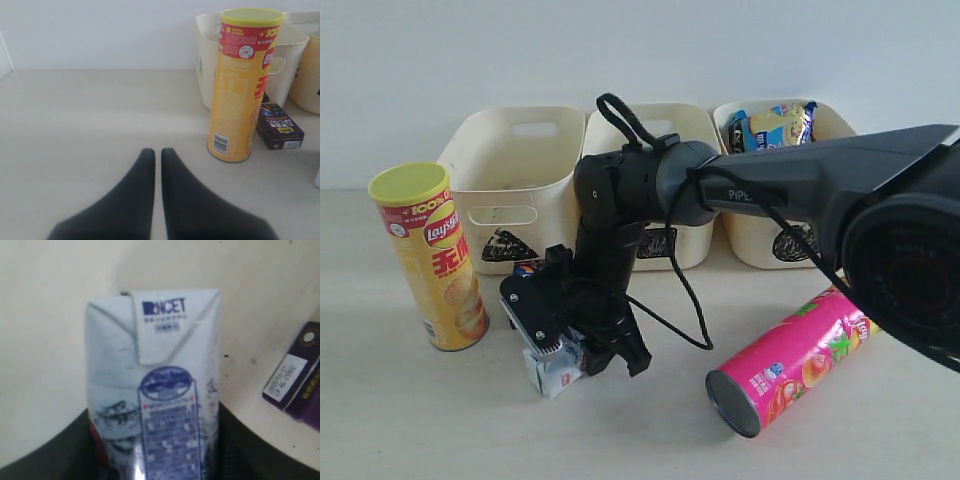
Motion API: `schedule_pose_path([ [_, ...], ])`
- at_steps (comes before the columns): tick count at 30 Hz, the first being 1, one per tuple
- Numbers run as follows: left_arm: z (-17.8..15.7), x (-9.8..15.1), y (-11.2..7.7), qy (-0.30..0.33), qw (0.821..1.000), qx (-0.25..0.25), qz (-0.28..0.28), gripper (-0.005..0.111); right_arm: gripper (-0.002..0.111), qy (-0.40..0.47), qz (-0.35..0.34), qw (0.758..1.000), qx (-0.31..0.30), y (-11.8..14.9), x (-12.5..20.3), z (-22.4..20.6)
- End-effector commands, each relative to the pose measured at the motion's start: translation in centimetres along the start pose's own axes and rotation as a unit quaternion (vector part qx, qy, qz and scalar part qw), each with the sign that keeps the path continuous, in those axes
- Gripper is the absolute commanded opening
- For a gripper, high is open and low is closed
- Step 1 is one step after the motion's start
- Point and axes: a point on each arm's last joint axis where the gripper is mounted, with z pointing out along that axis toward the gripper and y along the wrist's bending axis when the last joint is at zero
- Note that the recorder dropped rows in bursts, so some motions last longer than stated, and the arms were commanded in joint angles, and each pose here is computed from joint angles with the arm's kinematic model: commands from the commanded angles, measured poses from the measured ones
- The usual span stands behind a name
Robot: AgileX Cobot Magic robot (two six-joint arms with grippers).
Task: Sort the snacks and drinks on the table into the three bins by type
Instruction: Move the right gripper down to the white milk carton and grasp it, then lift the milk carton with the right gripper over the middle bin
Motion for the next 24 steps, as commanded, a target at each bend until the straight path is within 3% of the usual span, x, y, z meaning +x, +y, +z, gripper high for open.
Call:
schedule_pose_path([
  [1, -0.1, -0.2, 0.0, -0.007, 1.0, -0.001, -0.006, 0.004, 0.001, 0.013, -0.004, 1.0, 0.005, -0.2, 0.1, -1.4],
  [6, -0.1, -0.2, 0.0, -0.007, 1.0, -0.001, -0.006, 0.004, 0.001, 0.017, 0.032, 0.999, 0.005, -0.1, -0.3, -4.3],
  [11, -0.1, -0.2, 0.0, -0.007, 1.0, -0.001, -0.006, 0.004, 0.0, 0.024, 0.139, 0.99, 0.023, 0.0, -0.5, -7.7],
  [14, -0.1, -0.2, 0.0, -0.007, 1.0, -0.001, -0.006, 0.004, 0.0, 0.039, 0.238, 0.969, 0.054, -0.2, -0.3, -9.5],
  [24, -0.1, -0.2, 0.0, -0.007, 1.0, -0.001, -0.006, 0.004, 0.0, 0.021, 0.396, 0.906, 0.148, -0.8, -0.3, -14.0],
])
